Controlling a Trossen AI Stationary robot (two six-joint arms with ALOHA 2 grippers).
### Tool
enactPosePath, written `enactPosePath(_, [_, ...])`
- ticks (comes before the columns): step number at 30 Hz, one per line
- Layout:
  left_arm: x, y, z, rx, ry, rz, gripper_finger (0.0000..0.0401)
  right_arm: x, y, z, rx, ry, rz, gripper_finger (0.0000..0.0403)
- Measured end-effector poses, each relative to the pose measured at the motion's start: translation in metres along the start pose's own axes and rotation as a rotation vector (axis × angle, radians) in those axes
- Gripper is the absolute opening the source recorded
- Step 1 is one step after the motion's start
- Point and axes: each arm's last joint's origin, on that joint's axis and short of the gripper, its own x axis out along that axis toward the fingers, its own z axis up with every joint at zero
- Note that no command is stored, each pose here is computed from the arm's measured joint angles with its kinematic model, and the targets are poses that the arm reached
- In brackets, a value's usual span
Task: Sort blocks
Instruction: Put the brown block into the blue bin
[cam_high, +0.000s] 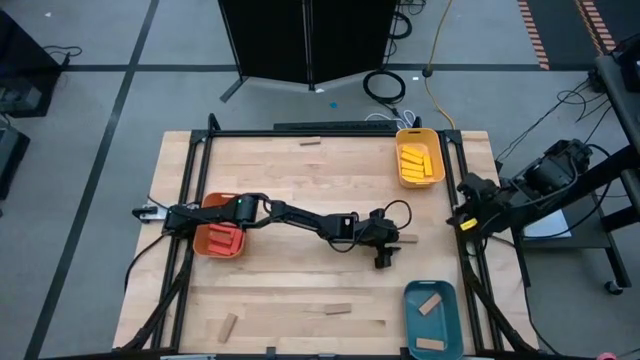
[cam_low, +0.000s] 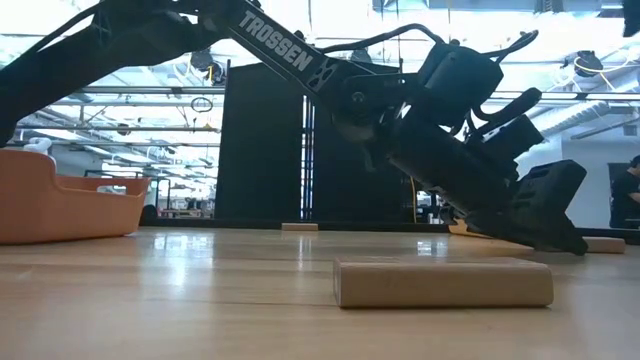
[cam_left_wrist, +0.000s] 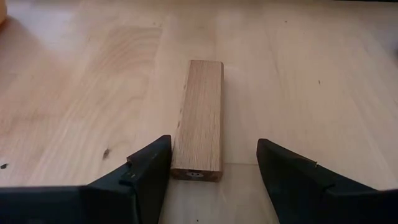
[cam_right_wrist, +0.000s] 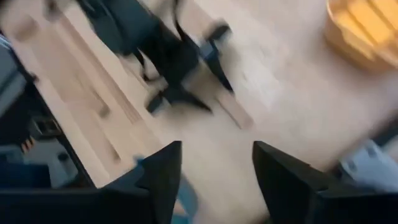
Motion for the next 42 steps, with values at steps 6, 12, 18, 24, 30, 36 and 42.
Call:
enactPosePath(6, [0.0,0.0,0.0,0.0,0.001,0.0,0.0235,0.0,0.0,-0.004,-0.009,0.142,0.006,0.0041])
enactPosePath(12, [0.0,0.0,-0.001,0.001,0.002,-0.001,0.0235,0.0,0.0,-0.007,0.047,0.226,0.015,0.0007])
enactPosePath(18, [0.0,0.0,-0.001,0.001,0.003,-0.001,0.0234,0.002,0.002,-0.006,0.03,0.198,-0.001,0.0002])
enactPosePath(24, [0.0,0.0,-0.001,0.0,0.003,-0.001,0.0216,0.002,0.003,-0.006,0.028,0.196,-0.002,0.0001])
enactPosePath(30, [0.0,-0.001,-0.001,-0.001,0.004,0.001,0.0155,0.002,0.003,-0.006,0.028,0.197,-0.002,0.0])
enactPosePath(36, [-0.006,-0.004,0.007,-0.017,0.005,-0.003,0.01,0.002,0.003,-0.006,0.027,0.197,-0.001,0.0])
enactPosePath(42, [-0.023,-0.018,0.041,-0.068,-0.076,-0.062,0.009,0.002,0.003,-0.006,-0.001,0.198,0.003,0.0])
